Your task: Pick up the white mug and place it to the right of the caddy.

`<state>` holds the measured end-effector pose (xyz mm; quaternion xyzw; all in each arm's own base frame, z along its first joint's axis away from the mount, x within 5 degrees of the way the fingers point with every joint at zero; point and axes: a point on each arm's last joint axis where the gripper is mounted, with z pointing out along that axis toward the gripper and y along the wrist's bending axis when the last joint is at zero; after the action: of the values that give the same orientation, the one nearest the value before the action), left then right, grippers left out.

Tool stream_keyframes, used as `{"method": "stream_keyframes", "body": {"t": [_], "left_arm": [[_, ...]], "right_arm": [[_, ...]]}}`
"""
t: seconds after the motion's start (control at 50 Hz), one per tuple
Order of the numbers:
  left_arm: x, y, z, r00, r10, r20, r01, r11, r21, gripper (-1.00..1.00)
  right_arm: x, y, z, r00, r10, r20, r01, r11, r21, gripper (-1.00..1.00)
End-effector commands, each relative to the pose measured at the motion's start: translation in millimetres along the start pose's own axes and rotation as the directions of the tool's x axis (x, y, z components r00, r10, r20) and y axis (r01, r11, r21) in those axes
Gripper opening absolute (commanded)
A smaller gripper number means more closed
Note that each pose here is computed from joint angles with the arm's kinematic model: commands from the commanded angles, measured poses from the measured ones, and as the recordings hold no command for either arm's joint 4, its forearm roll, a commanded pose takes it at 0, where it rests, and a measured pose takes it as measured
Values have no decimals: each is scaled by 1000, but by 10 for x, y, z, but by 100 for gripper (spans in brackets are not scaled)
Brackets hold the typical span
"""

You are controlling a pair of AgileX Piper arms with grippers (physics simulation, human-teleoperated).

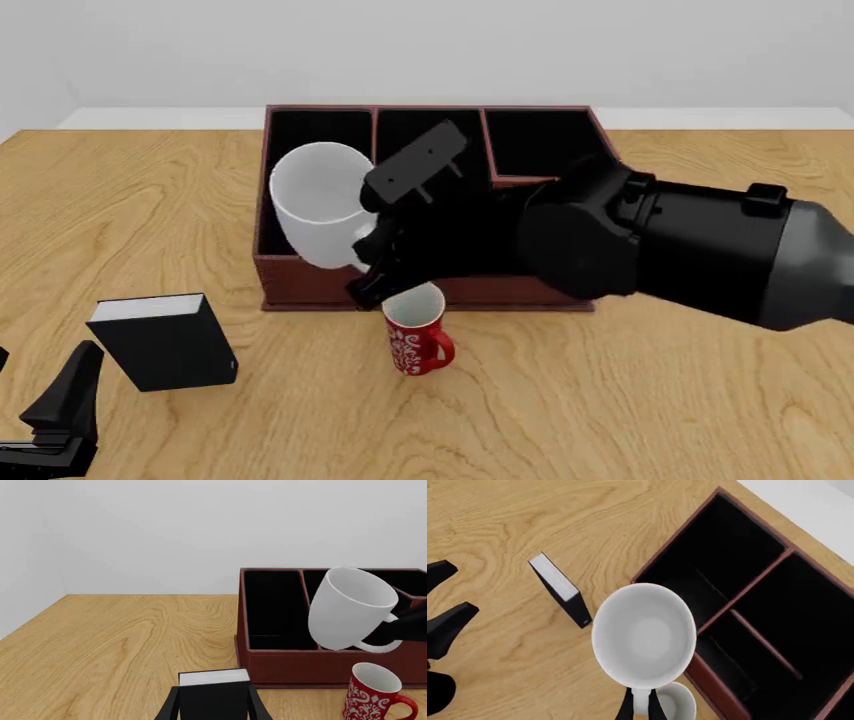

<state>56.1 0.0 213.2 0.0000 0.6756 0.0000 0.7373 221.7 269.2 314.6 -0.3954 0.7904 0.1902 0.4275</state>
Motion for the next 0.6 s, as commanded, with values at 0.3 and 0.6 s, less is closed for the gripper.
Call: {"method": "stream_keyframes", "body": {"t": [0.3,0.6], "left_arm": [[0,0,0,1000,0,0,0,1000,0,100],[0,0,0,1000,0,0,0,1000,0,100]], "right_arm": [[-46,-340,-604,995,23,99,-32,994,100,-100],[41,-512,-896,992,44,117,-63,985,164,-100]]}}
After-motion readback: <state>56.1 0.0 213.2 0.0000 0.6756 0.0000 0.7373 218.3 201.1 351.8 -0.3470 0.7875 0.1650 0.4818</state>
